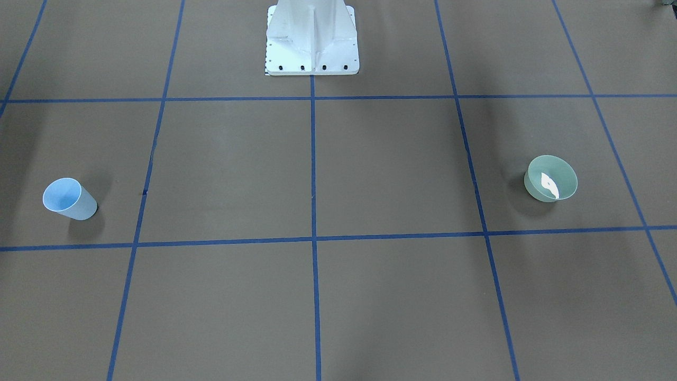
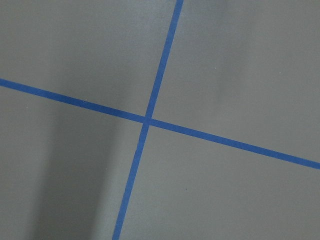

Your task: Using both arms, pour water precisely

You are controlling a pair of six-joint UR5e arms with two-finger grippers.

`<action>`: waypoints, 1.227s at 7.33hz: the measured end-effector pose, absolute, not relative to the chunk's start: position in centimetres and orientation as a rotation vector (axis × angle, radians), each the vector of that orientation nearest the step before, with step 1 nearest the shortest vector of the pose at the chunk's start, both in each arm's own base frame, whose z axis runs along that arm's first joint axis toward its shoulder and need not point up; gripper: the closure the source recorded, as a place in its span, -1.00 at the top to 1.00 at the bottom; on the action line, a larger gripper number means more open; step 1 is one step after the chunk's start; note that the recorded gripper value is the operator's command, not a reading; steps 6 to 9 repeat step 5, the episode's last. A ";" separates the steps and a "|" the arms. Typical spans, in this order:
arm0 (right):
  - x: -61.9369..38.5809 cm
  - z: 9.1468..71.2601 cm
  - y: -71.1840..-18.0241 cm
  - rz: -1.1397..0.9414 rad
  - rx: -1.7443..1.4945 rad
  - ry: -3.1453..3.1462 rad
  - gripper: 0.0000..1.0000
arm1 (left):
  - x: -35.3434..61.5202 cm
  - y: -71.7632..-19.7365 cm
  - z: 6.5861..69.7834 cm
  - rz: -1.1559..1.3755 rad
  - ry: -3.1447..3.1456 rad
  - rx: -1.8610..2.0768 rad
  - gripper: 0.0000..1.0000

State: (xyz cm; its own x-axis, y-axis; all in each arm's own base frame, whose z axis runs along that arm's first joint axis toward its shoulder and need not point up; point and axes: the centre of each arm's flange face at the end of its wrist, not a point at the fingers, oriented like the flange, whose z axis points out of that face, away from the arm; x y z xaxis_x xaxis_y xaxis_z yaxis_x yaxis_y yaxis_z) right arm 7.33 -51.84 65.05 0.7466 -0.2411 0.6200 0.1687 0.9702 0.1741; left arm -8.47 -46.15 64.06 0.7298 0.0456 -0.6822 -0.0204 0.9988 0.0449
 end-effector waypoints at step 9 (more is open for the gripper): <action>7.1 65.0 -51.9 -0.208 0.101 -0.698 1.00 | -8.4 -45.5 65.0 0.029 0.753 0.017 1.00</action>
